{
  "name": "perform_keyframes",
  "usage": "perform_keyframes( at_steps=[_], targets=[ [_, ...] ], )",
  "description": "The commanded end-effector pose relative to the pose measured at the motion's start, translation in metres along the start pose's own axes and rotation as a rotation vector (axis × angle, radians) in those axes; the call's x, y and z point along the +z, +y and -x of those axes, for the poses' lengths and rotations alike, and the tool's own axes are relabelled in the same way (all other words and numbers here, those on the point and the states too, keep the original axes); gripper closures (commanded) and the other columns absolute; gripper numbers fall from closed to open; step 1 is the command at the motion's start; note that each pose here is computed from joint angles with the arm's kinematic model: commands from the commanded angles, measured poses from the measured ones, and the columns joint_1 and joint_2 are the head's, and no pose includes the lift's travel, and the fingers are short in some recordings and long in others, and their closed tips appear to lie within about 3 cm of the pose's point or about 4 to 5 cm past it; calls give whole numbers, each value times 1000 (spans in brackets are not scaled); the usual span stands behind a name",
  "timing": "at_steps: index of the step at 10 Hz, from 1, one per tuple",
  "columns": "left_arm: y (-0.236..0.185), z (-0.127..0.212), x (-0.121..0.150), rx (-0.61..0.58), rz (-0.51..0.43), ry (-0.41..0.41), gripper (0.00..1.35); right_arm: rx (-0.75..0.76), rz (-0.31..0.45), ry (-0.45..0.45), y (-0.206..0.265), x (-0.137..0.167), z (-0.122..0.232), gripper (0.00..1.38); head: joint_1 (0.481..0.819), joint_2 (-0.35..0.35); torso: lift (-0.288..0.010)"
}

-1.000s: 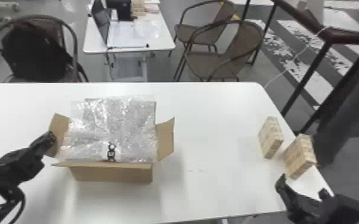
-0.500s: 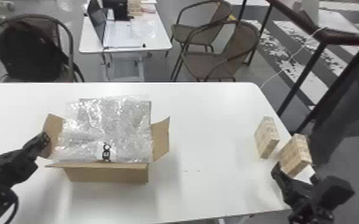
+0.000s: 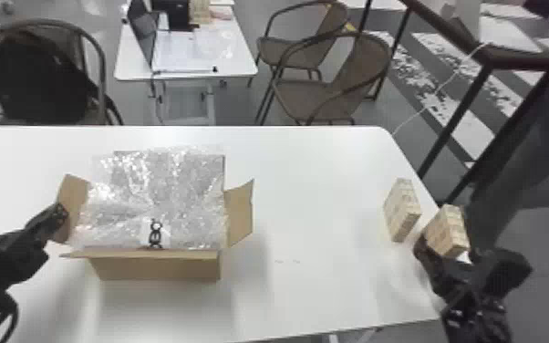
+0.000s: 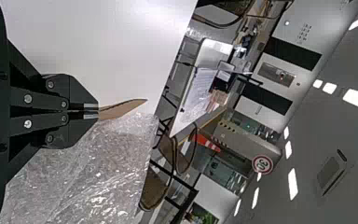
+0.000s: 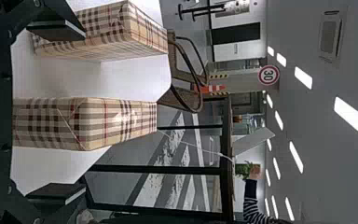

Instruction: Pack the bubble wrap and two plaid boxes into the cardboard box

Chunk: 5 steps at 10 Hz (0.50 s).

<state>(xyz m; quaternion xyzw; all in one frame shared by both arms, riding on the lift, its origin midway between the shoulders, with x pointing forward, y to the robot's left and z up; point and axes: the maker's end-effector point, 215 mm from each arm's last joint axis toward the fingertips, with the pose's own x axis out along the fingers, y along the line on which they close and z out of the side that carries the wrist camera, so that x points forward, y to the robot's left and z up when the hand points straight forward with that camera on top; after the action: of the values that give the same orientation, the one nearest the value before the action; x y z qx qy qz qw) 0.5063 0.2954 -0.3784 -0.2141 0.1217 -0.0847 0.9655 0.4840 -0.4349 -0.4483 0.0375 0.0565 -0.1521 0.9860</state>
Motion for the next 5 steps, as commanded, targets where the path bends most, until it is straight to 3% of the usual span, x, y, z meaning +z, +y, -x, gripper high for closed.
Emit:
perform_keyframes(
  at_steps=[1, 2, 5],
  targets=[
    [-1, -1, 1, -2, 2, -3, 1222, 9, 20, 7, 2, 0, -5, 427, 695, -155, -108],
    [0, 0, 0, 0, 2, -2, 1222, 12, 31, 15, 4, -2, -5, 832, 695, -155, -108],
    [0, 0, 1, -2, 2, -4, 1222, 17, 30, 26, 8, -6, 5, 921, 695, -150, -108]
  ],
)
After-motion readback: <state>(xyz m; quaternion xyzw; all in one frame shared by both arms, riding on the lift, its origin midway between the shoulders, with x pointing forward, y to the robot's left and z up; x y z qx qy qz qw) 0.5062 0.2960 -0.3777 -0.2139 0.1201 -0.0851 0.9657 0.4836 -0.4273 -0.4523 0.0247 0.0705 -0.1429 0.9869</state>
